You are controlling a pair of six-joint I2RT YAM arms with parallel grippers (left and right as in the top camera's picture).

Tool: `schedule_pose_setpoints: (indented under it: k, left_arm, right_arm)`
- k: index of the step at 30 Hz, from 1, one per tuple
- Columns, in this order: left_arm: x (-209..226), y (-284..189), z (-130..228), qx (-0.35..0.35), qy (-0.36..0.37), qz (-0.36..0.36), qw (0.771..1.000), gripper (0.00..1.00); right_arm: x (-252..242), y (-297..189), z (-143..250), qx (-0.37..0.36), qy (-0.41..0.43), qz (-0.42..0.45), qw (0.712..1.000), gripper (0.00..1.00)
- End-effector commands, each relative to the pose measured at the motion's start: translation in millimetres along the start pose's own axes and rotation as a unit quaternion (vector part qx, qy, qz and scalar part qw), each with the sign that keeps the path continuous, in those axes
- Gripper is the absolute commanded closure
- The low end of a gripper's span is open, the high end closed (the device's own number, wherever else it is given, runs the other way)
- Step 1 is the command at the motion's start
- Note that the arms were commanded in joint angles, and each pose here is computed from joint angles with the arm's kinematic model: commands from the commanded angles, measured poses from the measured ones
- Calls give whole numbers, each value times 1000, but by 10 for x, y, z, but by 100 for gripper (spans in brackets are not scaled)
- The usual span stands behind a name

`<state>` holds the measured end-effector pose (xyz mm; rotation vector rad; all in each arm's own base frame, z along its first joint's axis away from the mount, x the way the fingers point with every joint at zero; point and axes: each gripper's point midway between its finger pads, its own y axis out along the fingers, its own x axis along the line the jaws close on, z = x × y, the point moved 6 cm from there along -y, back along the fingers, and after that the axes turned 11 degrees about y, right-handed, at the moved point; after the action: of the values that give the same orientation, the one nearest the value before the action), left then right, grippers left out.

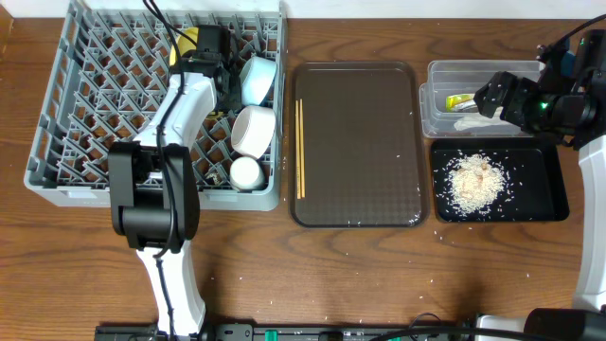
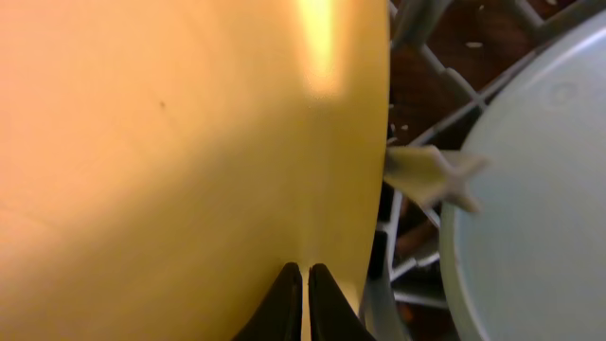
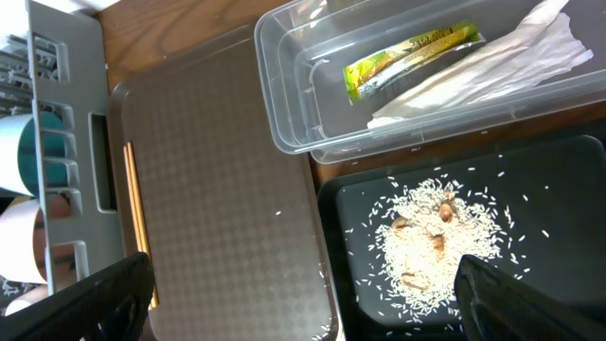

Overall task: Sort waste into correct bins and load items into the dishwasher
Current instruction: 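Stand the yellow plate upright in the rack slots and release, then move the left gripper back to the chopsticks on the brown tray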

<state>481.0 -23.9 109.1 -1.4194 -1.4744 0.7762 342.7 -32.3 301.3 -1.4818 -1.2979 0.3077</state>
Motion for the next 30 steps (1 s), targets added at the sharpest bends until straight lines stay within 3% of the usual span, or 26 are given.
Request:
schedule_pose_setpoints:
  k: [1, 9, 15, 21, 26, 30]
  left_arm:
    - [49, -580, -241, -69, -3, -7, 998, 92]
    - [88, -1002, -349, -118, -7, -8, 993, 92]
    - [-283, -1146, -337, -125, 24, 66, 990, 92]
    - [-700, -1467, -301, -143, 66, 91, 983, 92]
    - [-914, -1605, -106, -103, 16, 114, 988, 91]
    - [-1126, -1591, 75, -53, -11, 150, 987, 83]
  right_arm:
    - [41, -27, -13, -3, -5, -6, 1000, 1]
    - [41, -27, -13, -3, -5, -6, 1000, 1]
    - [41, -27, -13, -3, -5, -6, 1000, 1]
    - [41, -27, -13, -3, -5, -6, 1000, 1]
    - [41, -27, -13, -3, -5, -6, 1000, 1]
    - [41, -27, -13, -3, -5, -6, 1000, 1]
